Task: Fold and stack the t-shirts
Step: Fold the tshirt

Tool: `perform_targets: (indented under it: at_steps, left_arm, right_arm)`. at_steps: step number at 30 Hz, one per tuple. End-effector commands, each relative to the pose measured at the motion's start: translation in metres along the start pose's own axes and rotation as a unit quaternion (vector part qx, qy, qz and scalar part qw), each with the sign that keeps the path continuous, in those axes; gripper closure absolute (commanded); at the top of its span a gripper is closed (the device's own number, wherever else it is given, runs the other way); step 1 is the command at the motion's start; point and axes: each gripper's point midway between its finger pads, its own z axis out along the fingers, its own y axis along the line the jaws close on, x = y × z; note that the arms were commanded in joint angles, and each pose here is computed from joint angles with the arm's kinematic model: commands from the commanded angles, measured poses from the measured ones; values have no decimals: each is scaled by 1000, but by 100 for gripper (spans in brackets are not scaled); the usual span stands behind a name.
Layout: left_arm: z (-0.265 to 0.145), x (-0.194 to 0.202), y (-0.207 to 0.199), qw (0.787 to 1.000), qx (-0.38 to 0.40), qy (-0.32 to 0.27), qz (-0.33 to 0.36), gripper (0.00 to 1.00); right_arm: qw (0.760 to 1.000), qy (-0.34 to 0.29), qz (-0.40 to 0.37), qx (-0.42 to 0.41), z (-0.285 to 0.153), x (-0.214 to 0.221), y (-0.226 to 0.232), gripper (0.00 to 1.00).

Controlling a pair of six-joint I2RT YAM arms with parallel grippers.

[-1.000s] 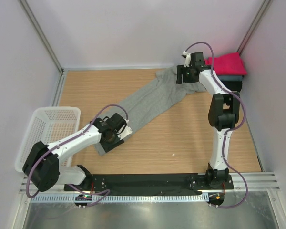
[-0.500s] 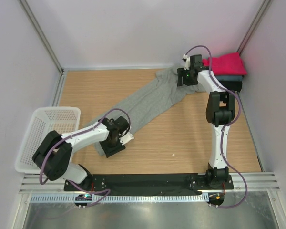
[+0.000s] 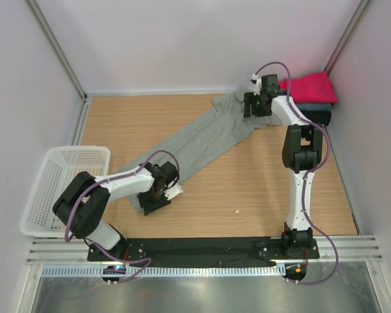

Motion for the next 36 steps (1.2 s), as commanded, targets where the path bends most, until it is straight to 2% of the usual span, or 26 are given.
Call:
perform_targets:
  at_steps: [1, 3, 4, 6, 7, 9, 15, 24, 36]
  left_arm:
    - [0, -3, 0, 1000, 1, -5, 4, 63]
    - [1, -2, -1, 1000, 6, 0, 5, 69]
    - [2, -1, -2, 1000, 8, 2, 5, 78]
    - [1, -1, -3, 1000, 10, 5, 9, 87]
    - [1, -2, -3, 1000, 13, 4, 10, 95]
    - [-1, -1, -7, 999, 26, 4, 18, 100]
    - [-22, -15, -25, 996, 77, -19, 51, 100]
    - [-42, -18, -87, 978, 122, 22, 170, 100]
    - [-47, -45, -142, 952, 148, 62, 261, 100]
  right_arm:
    - [1000, -12, 4, 7, 0, -12, -4, 31]
    - [1000, -4, 8, 7, 7, -8, -5, 31]
    - [1000, -3, 9, 9, 8, -10, -6, 31]
    - [1000, 3, 10, 10, 10, -7, -7, 31]
    - [1000, 4, 8, 9, 14, -7, -6, 31]
    - [1000, 17, 11, 10, 21, 1, -7, 31]
    - [999, 29, 11, 5, 37, -2, -7, 30]
    - [1000, 17, -5, -2, 51, -13, 11, 28]
    - [999, 0, -41, -13, 56, -25, 38, 27]
